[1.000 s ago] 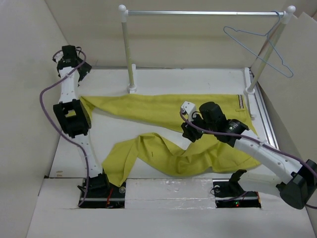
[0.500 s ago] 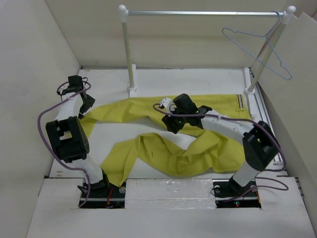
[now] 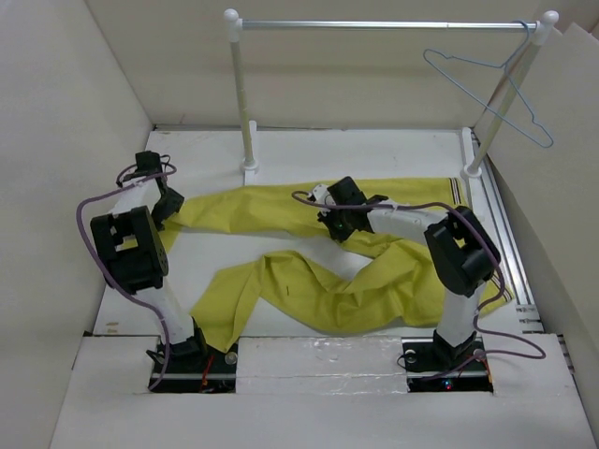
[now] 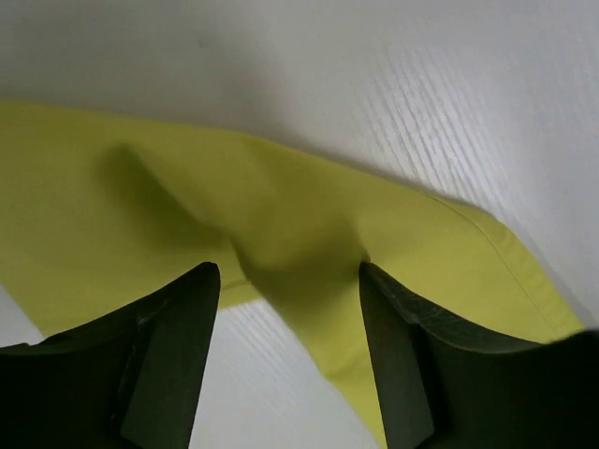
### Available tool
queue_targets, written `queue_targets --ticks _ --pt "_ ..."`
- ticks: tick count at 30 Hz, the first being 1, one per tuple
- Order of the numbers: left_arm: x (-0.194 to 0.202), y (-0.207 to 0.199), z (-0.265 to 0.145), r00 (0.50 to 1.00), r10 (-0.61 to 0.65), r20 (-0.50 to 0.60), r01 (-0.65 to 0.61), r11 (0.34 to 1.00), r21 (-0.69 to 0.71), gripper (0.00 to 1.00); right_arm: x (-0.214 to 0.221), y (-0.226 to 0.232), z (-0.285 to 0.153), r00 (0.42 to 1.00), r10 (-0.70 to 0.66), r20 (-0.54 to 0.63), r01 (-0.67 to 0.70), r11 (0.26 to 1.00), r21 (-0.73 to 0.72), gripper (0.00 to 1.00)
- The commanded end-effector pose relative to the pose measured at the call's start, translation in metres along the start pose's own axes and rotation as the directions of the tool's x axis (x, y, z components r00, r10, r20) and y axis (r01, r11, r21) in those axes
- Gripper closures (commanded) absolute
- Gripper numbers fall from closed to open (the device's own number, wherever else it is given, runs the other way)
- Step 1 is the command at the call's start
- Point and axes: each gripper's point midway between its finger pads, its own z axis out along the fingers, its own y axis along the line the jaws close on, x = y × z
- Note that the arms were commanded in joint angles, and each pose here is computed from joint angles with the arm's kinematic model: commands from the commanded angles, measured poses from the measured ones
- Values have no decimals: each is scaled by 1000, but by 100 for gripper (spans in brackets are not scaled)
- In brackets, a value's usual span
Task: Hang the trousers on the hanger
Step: Flatten out the trousers at the center of the board.
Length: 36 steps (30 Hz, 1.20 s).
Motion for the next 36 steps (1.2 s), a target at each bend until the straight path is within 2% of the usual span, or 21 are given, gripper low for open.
queue_targets --ticks 1,2,3,4,6,8,10,11,12,13,14,16,17,18,19,22,24,26,30,31,36 --pt "-14 -12 14 1000 23 14 -23 1000 -13 45 3 -32 -22 996 75 45 -79 991 108 100" --pt "-18 -17 14 999 31 7 -31 1000 -1 84 7 -35 -29 995 84 47 -89 989 117 100" --pt "-19 -24 16 999 34 -4 -34 999 14 97 11 -42 -39 993 104 58 -111 986 127 100" --pt "-35 -46 3 999 32 28 -34 997 75 100 14 -43 -54 991 111 80 -121 983 135 100" --pt "-44 -70 -13 996 63 57 -70 989 131 100 21 -48 -68 986 140 87 -151 979 134 100" --pt "-72 -108 -37 987 84 137 -112 971 210 100 21 -46 -77 982 153 111 -165 981 104 100" --pt "-84 -116 -46 986 79 150 -111 968 224 100 23 -45 -72 984 154 95 -162 983 90 97" --pt "-83 -119 -45 987 91 132 -119 969 218 87 17 -44 -71 985 143 97 -150 986 75 86" --pt "-89 -127 -38 988 100 121 -124 970 210 81 14 -38 -68 987 128 93 -134 990 54 79" --pt "-80 -115 -32 990 123 73 -132 980 146 77 10 -30 -64 991 107 84 -110 993 32 73" --pt "-80 -109 -28 989 131 68 -138 985 105 66 10 -25 -59 994 89 58 -90 996 9 60" --pt "-76 -94 -22 988 134 78 -137 990 44 54 9 -15 -56 997 66 47 -65 998 -22 56" --pt "-75 -89 -21 987 130 90 -134 990 38 53 6 -12 -59 996 64 64 -62 997 -34 56" --pt "-87 -77 -49 983 82 161 -96 992 77 54 4 -9 -64 994 64 87 -60 997 -48 56" --pt "-77 -71 -36 985 87 146 -97 993 62 54 8 -8 -62 995 66 78 -62 997 -50 56" --pt "-75 -48 -52 984 24 176 -42 994 99 53 9 -6 -66 994 58 89 -53 997 -56 57" --pt "-66 -38 -45 988 27 153 -40 995 87 48 9 -7 -66 995 54 88 -49 998 -50 53" --pt "-49 -32 -22 995 41 91 -45 998 46 47 3 -7 -69 992 53 111 -48 998 -49 46" --pt "-39 -42 7 1000 0 27 -1 1000 27 47 -9 -5 -76 989 32 142 -25 998 -55 46" --pt "-41 -51 10 999 -26 29 24 998 59 47 -8 -4 -76 990 30 138 -22 998 -57 45" --pt "-57 -90 28 988 -151 37 144 977 157 42 -10 2 -86 988 36 151 -26 998 -65 31"
